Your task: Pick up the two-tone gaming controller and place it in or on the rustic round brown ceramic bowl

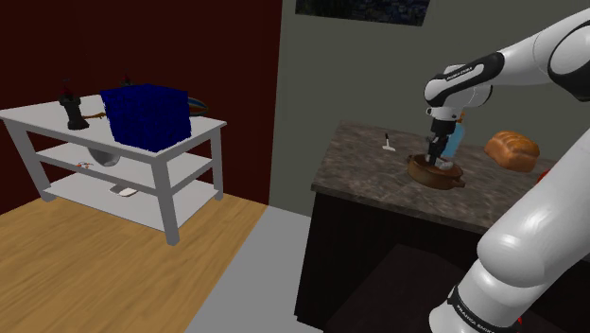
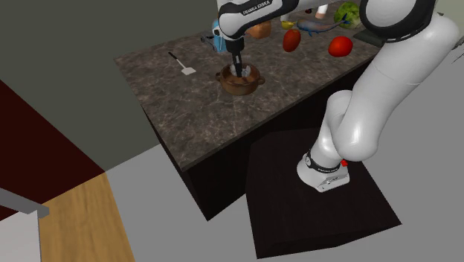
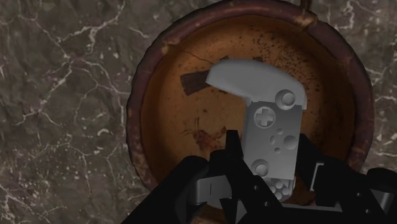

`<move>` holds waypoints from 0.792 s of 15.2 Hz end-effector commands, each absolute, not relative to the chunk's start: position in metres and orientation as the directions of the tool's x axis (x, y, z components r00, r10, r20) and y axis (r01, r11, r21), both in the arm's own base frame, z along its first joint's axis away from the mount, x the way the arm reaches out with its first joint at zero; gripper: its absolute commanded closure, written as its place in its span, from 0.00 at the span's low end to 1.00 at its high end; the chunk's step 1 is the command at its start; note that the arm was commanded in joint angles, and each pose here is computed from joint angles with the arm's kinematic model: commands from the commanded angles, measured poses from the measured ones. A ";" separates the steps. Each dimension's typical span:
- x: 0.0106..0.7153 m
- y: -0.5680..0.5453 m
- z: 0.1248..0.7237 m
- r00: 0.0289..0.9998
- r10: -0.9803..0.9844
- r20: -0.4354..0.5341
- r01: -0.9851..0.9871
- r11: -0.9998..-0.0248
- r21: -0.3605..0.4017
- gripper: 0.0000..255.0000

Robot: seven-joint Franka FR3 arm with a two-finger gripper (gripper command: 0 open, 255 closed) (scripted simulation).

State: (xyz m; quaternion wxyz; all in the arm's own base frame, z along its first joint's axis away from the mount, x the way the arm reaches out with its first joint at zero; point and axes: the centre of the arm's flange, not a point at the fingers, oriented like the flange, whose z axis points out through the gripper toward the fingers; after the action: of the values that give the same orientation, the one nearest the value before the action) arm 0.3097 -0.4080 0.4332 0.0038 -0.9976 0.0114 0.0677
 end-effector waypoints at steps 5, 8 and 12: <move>0.309 -0.408 0.431 0.991 -0.022 -0.135 -0.023 -1.000 -0.006 1.00; 0.309 -0.408 0.431 0.991 -0.022 -0.135 -0.023 -1.000 -0.006 0.00; 0.309 -0.408 0.431 0.991 -0.022 -0.135 -0.023 -1.000 -0.006 0.00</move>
State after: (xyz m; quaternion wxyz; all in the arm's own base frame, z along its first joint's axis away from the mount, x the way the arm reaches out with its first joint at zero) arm 0.3090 -0.4082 0.4310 0.0036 -0.9976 0.0114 0.0675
